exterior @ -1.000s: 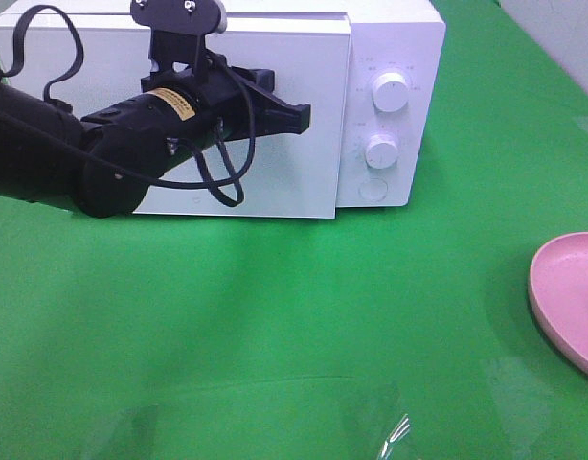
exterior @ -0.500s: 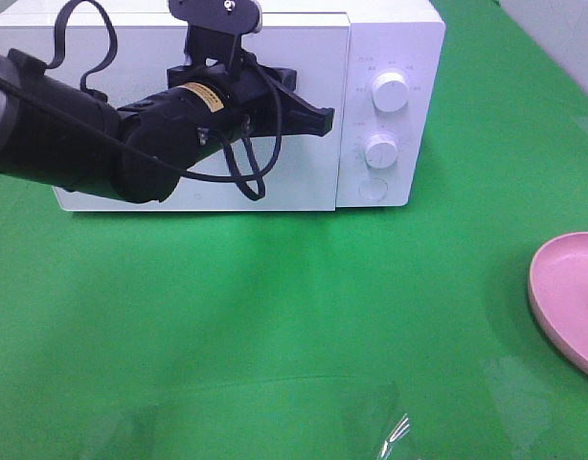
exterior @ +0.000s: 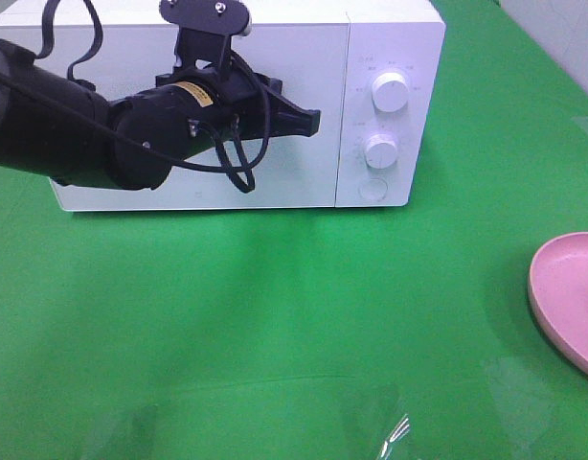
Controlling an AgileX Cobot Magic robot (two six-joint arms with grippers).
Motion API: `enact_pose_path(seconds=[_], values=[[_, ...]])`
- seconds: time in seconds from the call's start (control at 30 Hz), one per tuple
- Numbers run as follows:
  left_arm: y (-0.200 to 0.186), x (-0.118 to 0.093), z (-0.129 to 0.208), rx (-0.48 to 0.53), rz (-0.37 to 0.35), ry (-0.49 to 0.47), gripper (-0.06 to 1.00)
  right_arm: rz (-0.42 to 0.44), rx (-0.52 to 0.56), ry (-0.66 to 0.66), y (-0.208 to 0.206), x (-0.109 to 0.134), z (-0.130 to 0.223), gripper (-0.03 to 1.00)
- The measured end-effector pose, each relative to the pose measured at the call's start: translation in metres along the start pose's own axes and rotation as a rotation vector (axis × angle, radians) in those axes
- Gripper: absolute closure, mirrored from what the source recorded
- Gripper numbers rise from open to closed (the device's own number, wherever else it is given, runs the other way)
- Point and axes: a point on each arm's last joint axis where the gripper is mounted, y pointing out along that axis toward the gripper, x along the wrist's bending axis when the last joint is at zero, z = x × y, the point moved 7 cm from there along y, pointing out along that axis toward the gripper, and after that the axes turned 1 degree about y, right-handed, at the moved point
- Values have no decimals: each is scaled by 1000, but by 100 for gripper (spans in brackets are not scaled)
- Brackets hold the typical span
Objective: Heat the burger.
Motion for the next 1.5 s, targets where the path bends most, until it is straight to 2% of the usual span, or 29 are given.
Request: enact_pose_path(seconds=[0.2, 0.27, 0.3, 0.33, 0.37, 0.4, 0.43, 0.47, 0.5, 0.53, 0.57, 0.6, 0.63, 0.67, 0.73, 0.83, 0.93, 1.07, 1.1, 1.13, 1.2, 1.23, 1.27, 1.3, 1.37, 1.4, 1.43, 1.47, 1.5], values=[[-10, -14, -10, 44, 31, -56, 94, 1, 0, 0, 0, 0, 0, 20], [-19, -35, -5, 126, 96, -52, 80, 3, 0, 1, 0, 0, 0, 20], [-19, -35, -5, 126, 96, -52, 80, 3, 0, 1, 0, 0, 0, 20], [-26, -49, 4, 203, 144, -43, 59, 3, 0, 1, 0, 0, 0, 20], [-26, -49, 4, 203, 144, -43, 59, 3, 0, 1, 0, 0, 0, 20], [-35, -63, 16, 298, 195, -31, 32, 3, 0, 1, 0, 0, 0, 20], [-35, -63, 16, 298, 195, -31, 32, 3, 0, 1, 0, 0, 0, 20], [-45, -74, 28, 401, 242, -20, 10, 3, 0, 1, 0, 0, 0, 20], [-50, -78, 34, 445, 260, -15, 5, 3, 0, 1, 0, 0, 0, 20], [-50, -78, 34, 445, 260, -15, 5, 3, 0, 1, 0, 0, 0, 20], [-61, -83, 47, 554, 298, -6, -1, 3, 0, 1, 0, 0, 0, 20], [-61, -83, 47, 554, 298, -6, -1, 3, 0, 1, 0, 0, 0, 20], [-72, -87, 57, 645, 328, 1, -2, 3, 0, 1, 0, 0, 0, 20], [-72, -87, 57, 645, 328, 1, -2, 3, 0, 1, 0, 0, 0, 20], [-99, -91, 71, 825, 389, 15, -3, 3, 0, 1, 0, 0, 0, 20], [-108, -91, 73, 869, 406, 19, -3, 3, 0, 1, 0, 0, 0, 20], [-138, -91, 65, 974, 451, 21, -3, 3, 0, 1, 0, 0, 0, 20], [-152, -84, 52, 1008, 433, -25, -3, 3, 0, 1, 0, 0, 0, 20], [-159, -71, 42, 1016, 396, -67, -3, 3, 0, 1, 0, 0, 0, 20], [-159, -71, 42, 1016, 396, -67, -3, 3, 0, 1, 0, 0, 0, 20], [-167, -42, 32, 1035, 317, -121, -3, 3, 0, 1, 0, 0, 0, 20], [-167, -42, 32, 1035, 317, -121, -3, 3, 0, 1, 0, 0, 0, 20], [-174, -18, 26, 1056, 259, -163, -3, 3, 0, 1, 0, 0, 0, 20], [-174, -18, 26, 1056, 259, -163, -3, 3, 0, 1, 0, 0, 0, 20], [-194, 25, 15, 1085, 162, -232, -3, 3, 0, 1, 0, 0, 0, 20], [-194, 25, 15, 1085, 162, -232, -3, 3, 0, 1, 0, 0, 0, 20], [-207, 48, 9, 1094, 109, -272, -3, 3, 0, 1, 0, 0, 0, 20], [-207, 48, 9, 1094, 109, -272, -3, 3, 0, 1, 0, 0, 0, 20], [-214, 58, 6, 1090, 82, -290, -3, 3, 0, 1, 0, 0, 0, 20]])
